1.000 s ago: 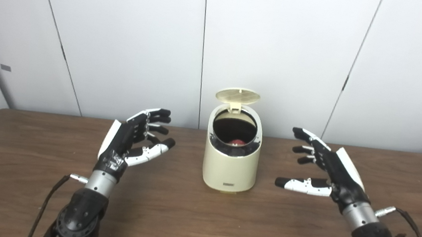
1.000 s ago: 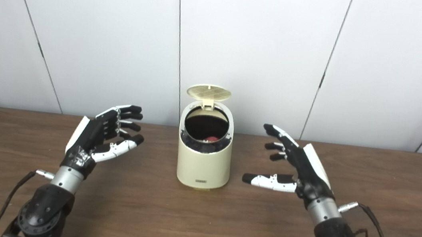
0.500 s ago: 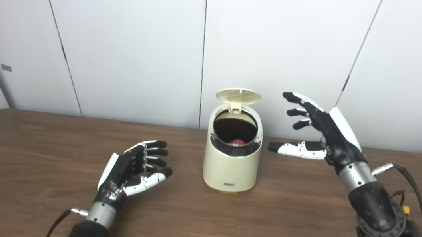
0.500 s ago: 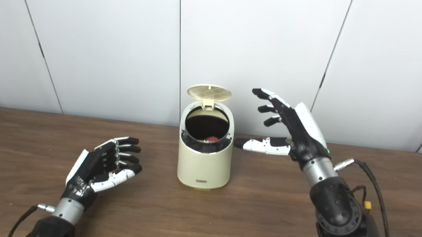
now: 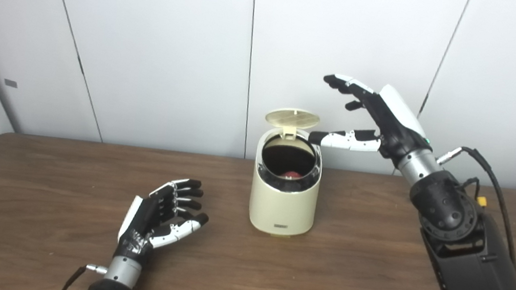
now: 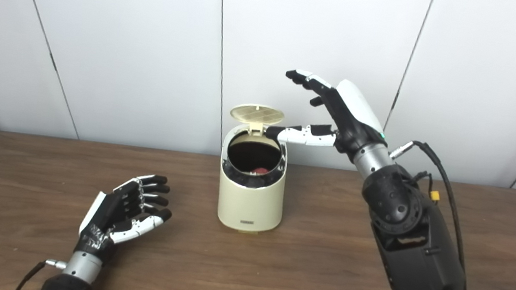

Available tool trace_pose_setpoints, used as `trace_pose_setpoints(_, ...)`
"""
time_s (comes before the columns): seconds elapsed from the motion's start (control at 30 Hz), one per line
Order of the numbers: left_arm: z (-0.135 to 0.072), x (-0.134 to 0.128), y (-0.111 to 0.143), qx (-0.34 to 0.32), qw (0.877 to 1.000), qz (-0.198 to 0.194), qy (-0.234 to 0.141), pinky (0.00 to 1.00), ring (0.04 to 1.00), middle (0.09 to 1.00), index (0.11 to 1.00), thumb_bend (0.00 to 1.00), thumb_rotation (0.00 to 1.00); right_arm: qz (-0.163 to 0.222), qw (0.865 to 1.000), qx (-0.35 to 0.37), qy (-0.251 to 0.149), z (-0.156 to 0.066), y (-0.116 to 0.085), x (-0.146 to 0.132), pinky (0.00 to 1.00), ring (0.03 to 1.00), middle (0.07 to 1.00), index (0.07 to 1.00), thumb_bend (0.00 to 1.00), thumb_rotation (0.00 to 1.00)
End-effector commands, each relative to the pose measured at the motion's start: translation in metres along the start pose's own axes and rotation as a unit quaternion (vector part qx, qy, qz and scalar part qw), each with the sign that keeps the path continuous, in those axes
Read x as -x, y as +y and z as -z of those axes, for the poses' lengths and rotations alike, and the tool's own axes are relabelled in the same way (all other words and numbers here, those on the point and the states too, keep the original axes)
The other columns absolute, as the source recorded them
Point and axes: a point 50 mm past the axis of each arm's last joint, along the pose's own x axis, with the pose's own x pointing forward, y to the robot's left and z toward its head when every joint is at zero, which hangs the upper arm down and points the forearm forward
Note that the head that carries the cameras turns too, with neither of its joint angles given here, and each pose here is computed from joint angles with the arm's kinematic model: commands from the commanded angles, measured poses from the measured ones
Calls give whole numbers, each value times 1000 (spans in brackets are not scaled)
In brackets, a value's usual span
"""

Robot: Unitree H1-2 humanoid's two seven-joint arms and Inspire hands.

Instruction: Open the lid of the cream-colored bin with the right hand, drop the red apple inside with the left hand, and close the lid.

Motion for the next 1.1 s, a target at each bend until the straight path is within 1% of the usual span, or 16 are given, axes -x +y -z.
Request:
trace_pose_setpoints(0.0, 15, 11, -4, 0, 1000, 3, 10, 522, 632, 710, 743, 633, 95, 9, 999, 30, -31, -20, -21, -11, 763, 902, 879, 842, 685, 579)
trace_pose_setpoints(0.07, 15, 10, -6, 3, 1000, 3, 14, 520, 630, 709, 744, 650, 127, -6, 998, 49, -33, -23, -19, -14, 773, 918, 886, 842, 677, 575)
trace_pose_setpoints(0.17, 15, 10, -7, 6, 1000, 4, 16, 526, 636, 710, 744, 644, 114, -21, 996, 70, -41, -26, -14, -19, 773, 927, 885, 824, 698, 595)
trace_pose_setpoints(0.27, 15, 10, -7, 5, 1000, 7, 18, 534, 640, 709, 743, 638, 109, -34, 995, 80, -47, -32, -11, -20, 821, 946, 891, 827, 704, 593)
trace_pose_setpoints(0.33, 15, 10, -6, 2, 1000, 7, 17, 529, 636, 706, 739, 632, 93, -41, 994, 87, -56, -35, -9, -22, 837, 950, 892, 829, 706, 587)
trace_pose_setpoints(0.5, 14, 9, -6, 2, 1000, 4, 17, 523, 629, 700, 732, 634, 89, -54, 991, 100, -77, -39, -8, -24, 827, 946, 878, 829, 719, 594)
trace_pose_setpoints(0.57, 14, 9, -5, -1, 1000, 4, 14, 517, 628, 700, 730, 633, 93, -58, 990, 102, -83, -40, -7, -23, 822, 943, 872, 828, 717, 595)
trace_pose_setpoints(0.73, 13, 8, -4, 0, 1000, 2, 18, 518, 636, 699, 734, 613, 54, -62, 988, 105, -93, -40, -5, -17, 820, 944, 859, 816, 715, 600)
trace_pose_setpoints(1.03, 13, 9, -3, -4, 1000, 1, 15, 516, 637, 691, 730, 628, 93, -76, 985, 114, -102, -39, -3, 1, 835, 960, 843, 811, 708, 591)
trace_pose_setpoints(1.07, 13, 9, -2, -4, 1000, 1, 16, 515, 638, 690, 730, 623, 79, -79, 985, 114, -102, -39, -3, 2, 827, 966, 843, 810, 707, 596)
